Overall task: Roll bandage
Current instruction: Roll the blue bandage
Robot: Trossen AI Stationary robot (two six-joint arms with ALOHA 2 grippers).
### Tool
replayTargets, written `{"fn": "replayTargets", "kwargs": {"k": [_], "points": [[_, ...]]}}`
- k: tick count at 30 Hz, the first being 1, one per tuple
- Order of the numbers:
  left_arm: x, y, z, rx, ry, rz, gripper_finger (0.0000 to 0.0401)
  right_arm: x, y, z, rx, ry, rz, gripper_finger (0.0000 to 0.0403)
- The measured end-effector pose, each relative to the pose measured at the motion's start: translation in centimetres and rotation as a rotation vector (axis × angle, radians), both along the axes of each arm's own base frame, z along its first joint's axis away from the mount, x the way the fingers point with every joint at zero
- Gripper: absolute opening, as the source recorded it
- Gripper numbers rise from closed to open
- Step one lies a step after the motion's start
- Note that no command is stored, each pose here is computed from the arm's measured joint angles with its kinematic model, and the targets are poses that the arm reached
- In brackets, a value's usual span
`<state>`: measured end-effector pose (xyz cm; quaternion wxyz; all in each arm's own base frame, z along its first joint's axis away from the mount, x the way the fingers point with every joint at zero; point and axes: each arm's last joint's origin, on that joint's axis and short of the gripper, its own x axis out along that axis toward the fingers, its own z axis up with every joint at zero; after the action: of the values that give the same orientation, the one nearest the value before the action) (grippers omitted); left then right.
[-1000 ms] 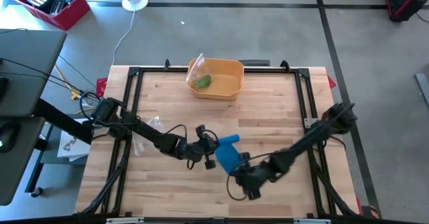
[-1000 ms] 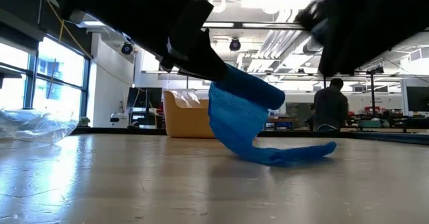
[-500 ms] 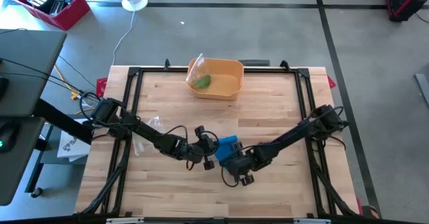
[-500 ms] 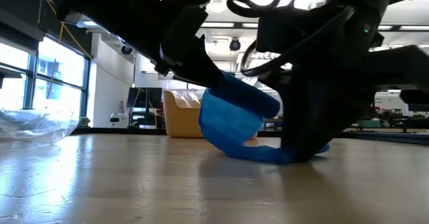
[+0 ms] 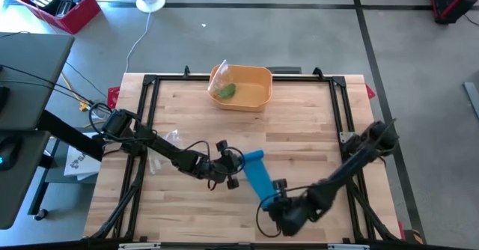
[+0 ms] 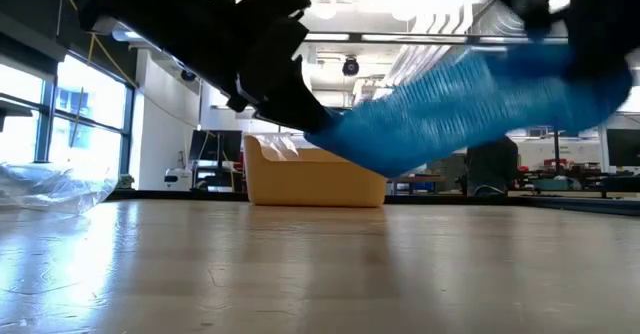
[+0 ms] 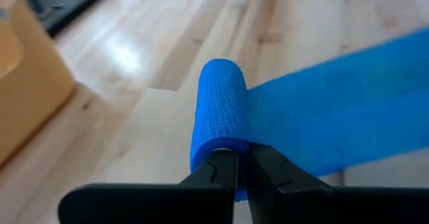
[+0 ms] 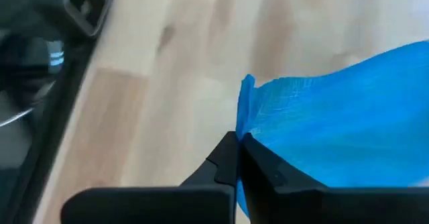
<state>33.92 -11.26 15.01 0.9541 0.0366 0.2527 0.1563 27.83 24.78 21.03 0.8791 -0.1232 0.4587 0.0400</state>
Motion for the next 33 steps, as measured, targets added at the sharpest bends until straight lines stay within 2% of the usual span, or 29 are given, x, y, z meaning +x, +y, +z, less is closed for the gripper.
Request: {"fn": "replayTargets", "kwargs": {"k": [5,8,11,16,21,24,28,31,33], "points": [[-0.2,-1.0,0.0,-0.058,0.011,-0.102,0.0007,-0.6,0.6,6.2,-0.179,-0.127,-0.063,0.0001],[-0.5,-2.0,0.0,-0.067,0.014,-0.145,0.0007,-0.5,-0.3,8.4,-0.292,-0.14,-0.111,0.0],[-0.9,-3.0,0.0,-0.069,0.011,-0.175,0.0007,-0.3,-1.7,10.2,-0.356,-0.133,-0.149,0.0],[-1.5,-4.8,0.3,-0.088,-0.017,-0.223,0.0007,1.3,-4.3,10.3,-0.4,-0.052,-0.17,0.0],[-2.2,-6.6,0.5,-0.151,-0.033,-0.319,0.0007,3.7,-7.0,8.7,-0.419,-0.017,-0.171,0.0],[-2.9,-7.7,0.5,-0.193,-0.027,-0.359,0.0007,5.4,-8.3,6.7,-0.349,-0.016,-0.141,0.0],[-3.7,-9.0,0.5,-0.207,-0.028,-0.379,0.0007,7.2,-9.6,2.4,-0.148,-0.047,-0.07,0.0],[-4.1,-9.4,0.4,-0.224,-0.026,-0.366,0.0007,7.6,-10.4,-0.9,-0.005,-0.132,-0.069,0.0],[-4.2,-9.5,0.4,-0.228,-0.026,-0.364,0.0007,7.2,-11.0,-2.8,0.052,-0.173,-0.096,0.0002]]}}
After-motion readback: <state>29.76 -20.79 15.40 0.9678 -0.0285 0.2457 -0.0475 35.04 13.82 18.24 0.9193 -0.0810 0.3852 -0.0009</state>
